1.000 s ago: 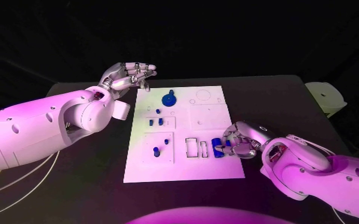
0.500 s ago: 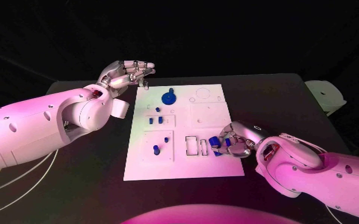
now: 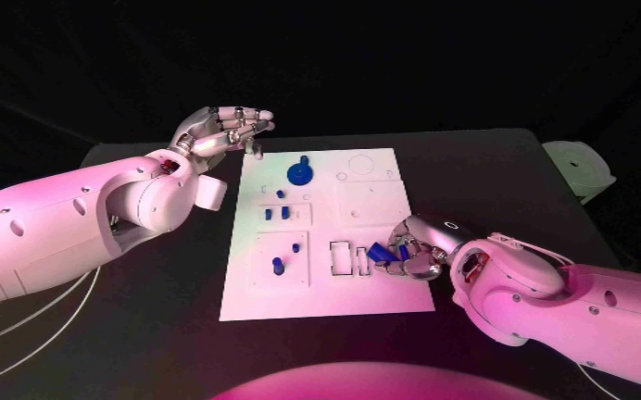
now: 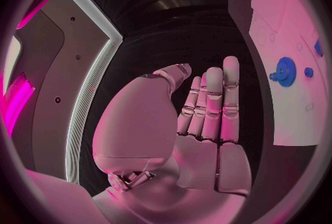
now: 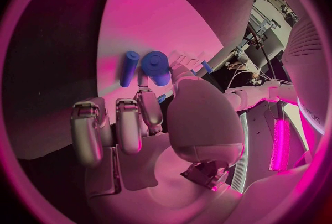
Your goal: Assemble the parts on the task board
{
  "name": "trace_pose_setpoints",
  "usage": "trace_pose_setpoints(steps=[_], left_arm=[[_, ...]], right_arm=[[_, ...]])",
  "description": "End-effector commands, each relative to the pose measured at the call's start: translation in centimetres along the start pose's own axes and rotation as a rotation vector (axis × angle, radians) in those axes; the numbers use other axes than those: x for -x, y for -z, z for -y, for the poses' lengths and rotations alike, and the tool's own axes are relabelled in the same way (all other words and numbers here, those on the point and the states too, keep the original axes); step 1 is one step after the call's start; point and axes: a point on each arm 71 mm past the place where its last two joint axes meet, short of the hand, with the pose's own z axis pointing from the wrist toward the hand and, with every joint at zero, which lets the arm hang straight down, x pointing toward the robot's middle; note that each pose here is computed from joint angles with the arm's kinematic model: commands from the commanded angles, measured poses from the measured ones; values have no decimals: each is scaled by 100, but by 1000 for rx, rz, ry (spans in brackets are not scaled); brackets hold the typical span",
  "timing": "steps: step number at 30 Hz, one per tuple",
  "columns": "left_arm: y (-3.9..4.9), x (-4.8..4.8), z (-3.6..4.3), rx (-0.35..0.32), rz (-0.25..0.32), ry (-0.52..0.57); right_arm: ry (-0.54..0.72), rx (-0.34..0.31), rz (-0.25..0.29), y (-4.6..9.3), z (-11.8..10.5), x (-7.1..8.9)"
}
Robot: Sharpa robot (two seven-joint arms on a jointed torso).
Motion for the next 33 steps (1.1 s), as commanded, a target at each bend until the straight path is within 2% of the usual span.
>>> trace_pose_setpoints(steps=[1, 11, 16, 19, 24, 33], left_arm=[[-1, -24, 7, -1, -21, 13], [0, -21, 7, 0, -20, 12], [-2, -21, 6, 0, -20, 12], [-4, -24, 5, 0, -20, 12], [-6, -27, 5, 0, -21, 13], [-9, -32, 4, 0, -22, 13]], right_arm=[[61, -8, -39, 7, 1, -78], [-27, 21, 104, 56, -66, 22], [-97, 53, 172, 103, -146, 128], [-120, 69, 190, 115, -197, 179], [-140, 83, 182, 120, -270, 210], [-147, 75, 73, 35, -375, 116]])
